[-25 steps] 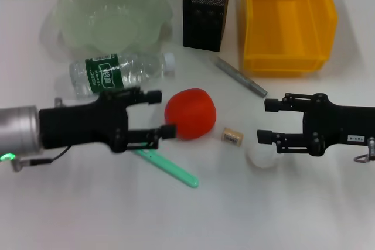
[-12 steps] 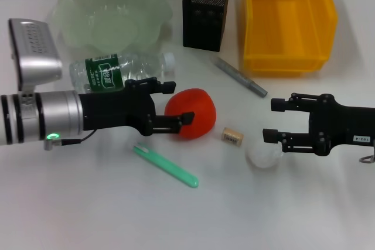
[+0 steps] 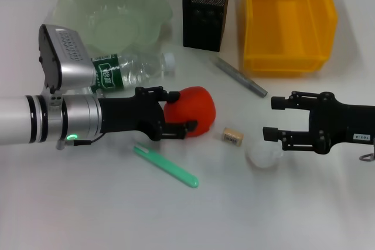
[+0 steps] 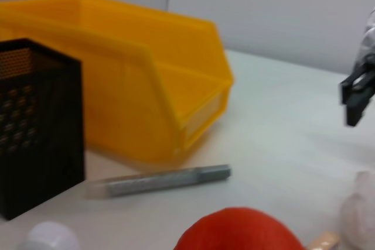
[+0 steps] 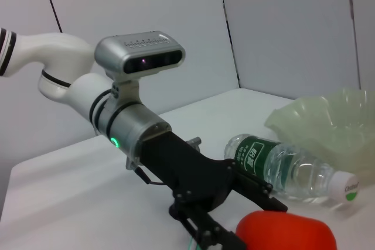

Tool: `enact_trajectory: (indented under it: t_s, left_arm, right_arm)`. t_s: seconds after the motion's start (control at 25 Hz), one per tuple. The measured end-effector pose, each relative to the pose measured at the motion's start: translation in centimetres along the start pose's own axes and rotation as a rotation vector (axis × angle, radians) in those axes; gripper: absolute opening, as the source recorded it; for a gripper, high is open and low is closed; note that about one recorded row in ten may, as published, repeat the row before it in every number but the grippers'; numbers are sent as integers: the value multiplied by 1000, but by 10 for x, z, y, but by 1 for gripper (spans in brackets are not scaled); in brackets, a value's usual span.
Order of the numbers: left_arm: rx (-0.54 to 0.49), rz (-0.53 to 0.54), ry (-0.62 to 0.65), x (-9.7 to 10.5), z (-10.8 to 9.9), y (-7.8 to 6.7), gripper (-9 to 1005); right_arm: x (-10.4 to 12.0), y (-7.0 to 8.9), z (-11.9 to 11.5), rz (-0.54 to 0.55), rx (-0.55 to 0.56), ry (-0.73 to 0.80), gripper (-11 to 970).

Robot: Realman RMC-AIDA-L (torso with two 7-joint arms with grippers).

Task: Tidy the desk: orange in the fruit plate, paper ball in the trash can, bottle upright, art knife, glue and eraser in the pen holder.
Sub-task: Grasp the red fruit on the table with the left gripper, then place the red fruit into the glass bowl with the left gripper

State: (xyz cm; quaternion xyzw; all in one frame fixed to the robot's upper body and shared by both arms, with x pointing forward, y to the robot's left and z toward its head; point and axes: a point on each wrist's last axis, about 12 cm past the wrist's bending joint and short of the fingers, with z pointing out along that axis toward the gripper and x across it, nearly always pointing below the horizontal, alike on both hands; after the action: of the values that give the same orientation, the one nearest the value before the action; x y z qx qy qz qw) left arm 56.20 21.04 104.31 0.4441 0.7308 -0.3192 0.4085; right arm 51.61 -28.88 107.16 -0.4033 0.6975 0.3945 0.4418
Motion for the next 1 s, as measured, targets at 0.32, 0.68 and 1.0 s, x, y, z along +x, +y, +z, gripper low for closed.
enact_trajectory:
  t_s: [0.32,0.68,1.0]
  left_arm:
    - [-53,-9,-12,1,-2,5,710]
    - [-30,-8,-36,-2,-3,3,392]
    - [-43,-66,-331,-29,-26,6,229]
  right_arm:
    - [0,-2,0,-1,9,5,743]
    - [-1,-3,0,-6,15,7,742]
    - [-1,-4,1,-2,18,6,743]
